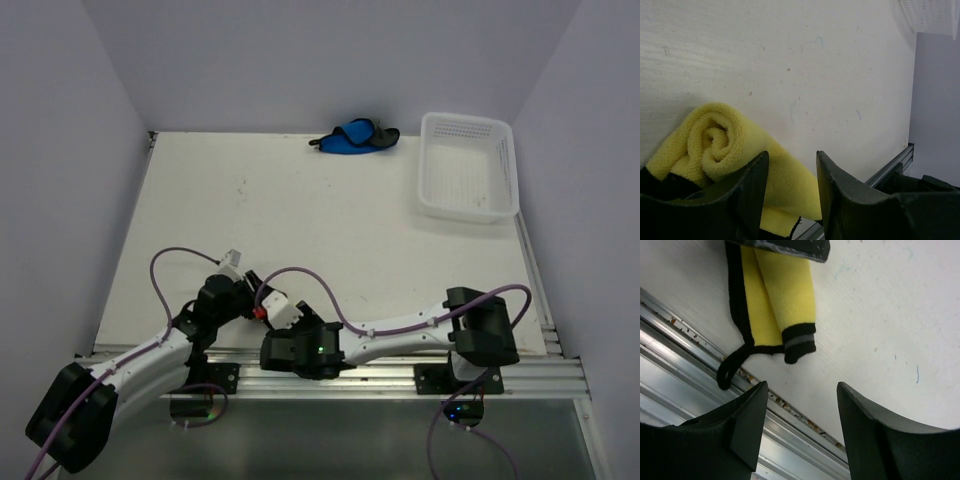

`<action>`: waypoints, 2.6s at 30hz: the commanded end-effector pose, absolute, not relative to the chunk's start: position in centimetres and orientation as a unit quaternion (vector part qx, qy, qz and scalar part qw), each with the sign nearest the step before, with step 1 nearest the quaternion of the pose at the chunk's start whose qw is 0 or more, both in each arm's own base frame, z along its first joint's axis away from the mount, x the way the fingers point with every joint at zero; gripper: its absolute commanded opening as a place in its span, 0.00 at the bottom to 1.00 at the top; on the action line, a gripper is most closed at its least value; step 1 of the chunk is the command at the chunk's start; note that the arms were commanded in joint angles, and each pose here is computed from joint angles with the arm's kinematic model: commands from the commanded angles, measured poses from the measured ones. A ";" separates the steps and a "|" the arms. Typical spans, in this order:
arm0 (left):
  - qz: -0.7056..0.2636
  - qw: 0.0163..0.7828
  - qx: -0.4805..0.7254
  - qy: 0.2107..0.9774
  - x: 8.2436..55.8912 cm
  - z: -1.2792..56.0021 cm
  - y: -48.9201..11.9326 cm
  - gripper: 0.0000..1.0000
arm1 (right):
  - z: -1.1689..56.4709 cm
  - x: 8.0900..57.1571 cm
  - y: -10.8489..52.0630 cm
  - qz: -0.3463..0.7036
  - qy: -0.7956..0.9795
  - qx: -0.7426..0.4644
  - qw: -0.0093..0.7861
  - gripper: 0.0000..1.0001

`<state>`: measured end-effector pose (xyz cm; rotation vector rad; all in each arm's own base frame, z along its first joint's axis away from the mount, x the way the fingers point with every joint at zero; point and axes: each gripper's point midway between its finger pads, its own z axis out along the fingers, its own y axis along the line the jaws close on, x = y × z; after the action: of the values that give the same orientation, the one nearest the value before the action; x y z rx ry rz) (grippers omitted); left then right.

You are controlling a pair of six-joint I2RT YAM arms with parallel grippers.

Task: Roll the towels
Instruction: Roll the towel

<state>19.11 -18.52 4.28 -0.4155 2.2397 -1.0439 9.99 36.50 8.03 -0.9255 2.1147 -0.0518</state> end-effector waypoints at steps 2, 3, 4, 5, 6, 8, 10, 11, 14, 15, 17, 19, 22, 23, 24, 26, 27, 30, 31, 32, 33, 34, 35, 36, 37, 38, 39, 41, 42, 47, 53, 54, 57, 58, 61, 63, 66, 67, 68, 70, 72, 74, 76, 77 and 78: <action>-0.335 0.279 -0.178 0.882 16.1 -1.5 -15.8 0.47 | 10.6 10.0 37.8 0.154 0.874 -0.279 0.367 0.61; -0.333 0.277 -0.178 0.883 16.0 -1.7 -15.7 0.47 | 9.3 10.0 36.7 0.164 0.883 -0.272 0.346 0.61; -0.335 0.279 -0.177 0.883 16.0 -1.7 -15.7 0.47 | 9.9 10.5 37.4 0.204 0.882 -0.250 0.344 0.61; -0.335 0.280 -0.177 0.882 16.0 -1.7 -15.7 0.47 | 9.9 11.9 36.3 0.220 0.889 -0.217 0.337 0.61; -0.334 0.279 -0.177 0.883 16.0 -1.8 -15.7 0.47 | 10.0 11.5 36.6 0.254 0.890 -0.214 0.313 0.61; -0.332 0.279 -0.176 0.884 15.9 -2.0 -15.6 0.47 | 10.5 13.1 36.7 0.292 0.889 -0.177 0.306 0.62; -0.330 0.278 -0.178 0.884 15.8 -2.1 -15.5 0.47 | 11.4 13.6 37.6 0.339 0.880 -0.161 0.292 0.63; -0.331 0.279 -0.177 0.884 15.7 -2.2 -15.5 0.47 | 10.8 13.7 37.7 0.344 0.883 -0.151 0.280 0.63; -0.332 0.279 -0.179 0.883 15.6 -2.2 -15.4 0.47 | 10.4 14.0 38.8 0.369 0.883 -0.139 0.255 0.63; -0.332 0.280 -0.179 0.883 15.6 -2.3 -15.4 0.47 | 9.6 14.2 39.3 0.370 0.885 -0.138 0.248 0.63; -0.333 0.279 -0.178 0.883 15.6 -2.2 -15.4 0.47 | 8.9 14.4 39.8 0.372 0.887 -0.133 0.240 0.62; -0.332 0.279 -0.177 0.883 15.6 -2.2 -15.4 0.47 | 7.6 14.1 40.2 0.369 0.892 -0.137 0.224 0.62; -0.332 0.278 -0.176 0.884 15.5 -2.2 -15.4 0.47 | 6.3 14.0 40.2 0.358 0.898 -0.139 0.215 0.62; -0.333 0.278 -0.177 0.883 15.5 -2.2 -15.4 0.47 | 5.8 14.2 39.9 0.349 0.901 -0.137 0.218 0.62; -0.332 0.278 -0.176 0.884 15.5 -2.2 -15.4 0.47 | 5.5 14.2 39.6 0.341 0.904 -0.139 0.218 0.62; -0.333 0.278 -0.176 0.884 15.5 -2.2 -15.4 0.47 | 4.8 14.1 39.2 0.334 0.907 -0.141 0.215 0.62; -0.334 0.279 -0.175 0.883 15.5 -2.2 -15.4 0.47 | 4.8 14.2 39.2 0.334 0.906 -0.140 0.216 0.62; -0.332 0.278 -0.175 0.884 15.4 -2.2 -15.4 0.47 | 4.3 14.0 39.2 0.338 0.906 -0.141 0.212 0.62; -0.332 0.279 -0.176 0.884 15.4 -2.2 -15.4 0.47 | 4.3 14.0 39.3 0.340 0.905 -0.141 0.212 0.62; -0.333 0.279 -0.175 0.883 15.5 -2.2 -15.4 0.47 | 3.9 14.0 39.2 0.339 0.906 -0.141 0.209 0.62; -0.333 0.279 -0.175 0.884 15.4 -2.2 -15.4 0.47 | 4.0 14.1 39.4 0.342 0.905 -0.141 0.209 0.62; -0.332 0.279 -0.176 0.884 15.4 -2.2 -15.4 0.47 | 4.1 14.2 39.5 0.345 0.904 -0.140 0.209 0.62; -0.333 0.280 -0.176 0.883 15.5 -2.1 -15.4 0.47 | 4.0 14.2 39.5 0.345 0.904 -0.140 0.209 0.62; -0.332 0.278 -0.175 0.884 15.4 -2.2 -15.4 0.47 | 4.0 14.3 39.5 0.348 0.903 -0.138 0.209 0.62; -0.332 0.278 -0.175 0.884 15.4 -2.2 -15.4 0.47 | 4.1 14.6 39.4 0.352 0.903 -0.131 0.208 0.62; -0.333 0.280 -0.176 0.883 15.4 -2.1 -15.3 0.47 | 4.0 14.7 39.2 0.354 0.904 -0.126 0.206 0.62; -0.332 0.279 -0.176 0.884 15.4 -2.2 -15.3 0.47 | 4.3 14.9 39.3 0.362 0.901 -0.122 0.208 0.63; -0.332 0.279 -0.175 0.884 15.3 -2.2 -15.3 0.47 | 4.1 14.9 39.0 0.369 0.901 -0.116 0.197 0.63; -0.332 0.279 -0.176 0.884 15.3 -2.2 -15.3 0.47 | 4.1 15.0 39.1 0.375 0.899 -0.115 0.194 0.63; -0.332 0.278 -0.175 0.884 15.3 -2.3 -15.3 0.47 | 4.5 14.0 40.2 0.428 0.882 -0.122 0.154 0.63; -0.331 0.277 -0.176 0.885 15.2 -2.4 -15.2 0.47 | 3.9 13.8 40.4 0.445 0.878 -0.113 0.136 0.65; -0.332 0.278 -0.175 0.884 15.3 -2.3 -15.3 0.47 | 4.0 13.7 40.5 0.450 0.876 -0.113 0.133 0.65; -0.331 0.277 -0.176 0.884 15.3 -2.4 -15.2 0.47 | 3.6 13.7 40.0 0.449 0.877 -0.109 0.128 0.63; -0.331 0.278 -0.176 0.884 15.3 -2.3 -15.3 0.47 | 3.3 13.8 39.8 0.447 0.879 -0.108 0.128 0.62; -0.331 0.277 -0.176 0.885 15.2 -2.4 -15.3 0.47 | 2.8 13.7 39.5 0.444 0.881 -0.106 0.123 0.55; -0.331 0.278 -0.176 0.885 15.3 -2.4 -15.2 0.47 | 2.4 13.7 39.3 0.440 0.884 -0.104 0.121 0.48; -0.332 0.280 -0.176 0.884 15.4 -2.2 -15.3 0.47 | 2.0 14.1 38.9 0.423 0.890 -0.108 0.132 0.34; -0.332 0.279 -0.176 0.884 15.3 -2.2 -15.3 0.47 | 2.1 14.3 38.8 0.416 0.891 -0.117 0.140 0.31; -0.333 0.279 -0.175 0.883 15.3 -2.2 -15.3 0.47 | 1.7 14.6 38.3 0.401 0.897 -0.116 0.148 0.26; -0.334 0.280 -0.176 0.883 15.4 -2.1 -15.4 0.47 | 2.1 15.0 37.8 0.384 0.897 -0.134 0.169 0.22; -0.335 0.280 -0.176 0.882 15.5 -2.0 -15.4 0.47 | 1.8 15.4 37.1 0.351 0.906 -0.144 0.190 0.20; -0.337 0.282 -0.176 0.881 15.7 -1.7 -15.5 0.47 | 2.3 15.4 37.1 0.336 0.903 -0.167 0.210 0.18; -0.338 0.286 -0.174 0.880 16.0 -1.3 -15.7 0.47 | 1.9 15.0 36.6 0.295 0.907 -0.194 0.231 0.13; -0.338 0.287 -0.174 0.879 16.2 -1.1 -15.7 0.47 | 2.5 14.9 37.2 0.288 0.903 -0.206 0.244 0.12; -0.336 0.289 -0.173 0.880 16.3 -1.0 -15.7 0.47 | 2.2 15.4 36.4 0.249 0.907 -0.210 0.267 0.11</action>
<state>19.32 -18.05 4.83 -0.4263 2.2063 -1.0270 14.54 38.33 2.24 -0.4688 2.5020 0.9603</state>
